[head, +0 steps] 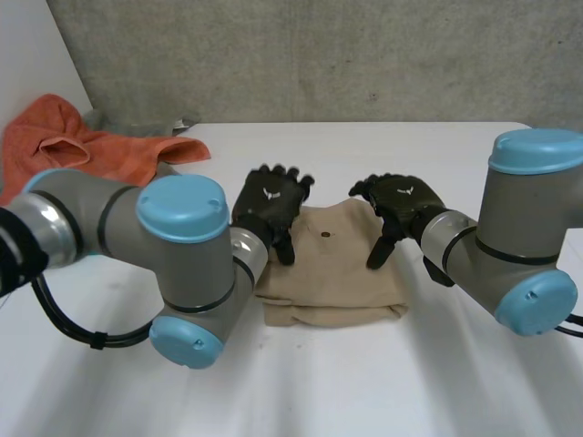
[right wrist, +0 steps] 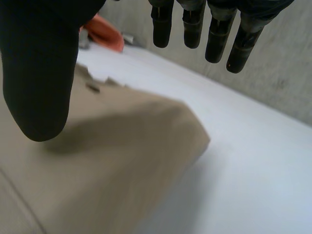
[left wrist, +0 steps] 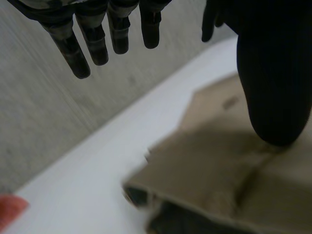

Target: Fold the laundry.

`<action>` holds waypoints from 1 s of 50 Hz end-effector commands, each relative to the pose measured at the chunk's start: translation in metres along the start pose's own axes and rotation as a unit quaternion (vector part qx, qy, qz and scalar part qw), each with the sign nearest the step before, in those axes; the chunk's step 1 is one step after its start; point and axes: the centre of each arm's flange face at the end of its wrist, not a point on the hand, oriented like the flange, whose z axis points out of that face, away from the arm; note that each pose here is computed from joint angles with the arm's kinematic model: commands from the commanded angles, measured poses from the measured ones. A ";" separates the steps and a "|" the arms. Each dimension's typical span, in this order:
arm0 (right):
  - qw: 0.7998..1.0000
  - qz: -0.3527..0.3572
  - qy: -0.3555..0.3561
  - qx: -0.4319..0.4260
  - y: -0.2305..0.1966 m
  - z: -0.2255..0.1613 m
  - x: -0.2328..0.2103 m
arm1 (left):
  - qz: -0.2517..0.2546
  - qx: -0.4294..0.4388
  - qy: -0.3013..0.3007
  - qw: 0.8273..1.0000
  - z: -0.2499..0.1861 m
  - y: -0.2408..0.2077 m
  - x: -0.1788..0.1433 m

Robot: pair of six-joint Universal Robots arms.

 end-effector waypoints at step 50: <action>0.989 0.139 -0.025 -0.050 0.079 -0.026 0.007 | -0.036 0.055 0.190 0.980 -0.065 -0.090 -0.030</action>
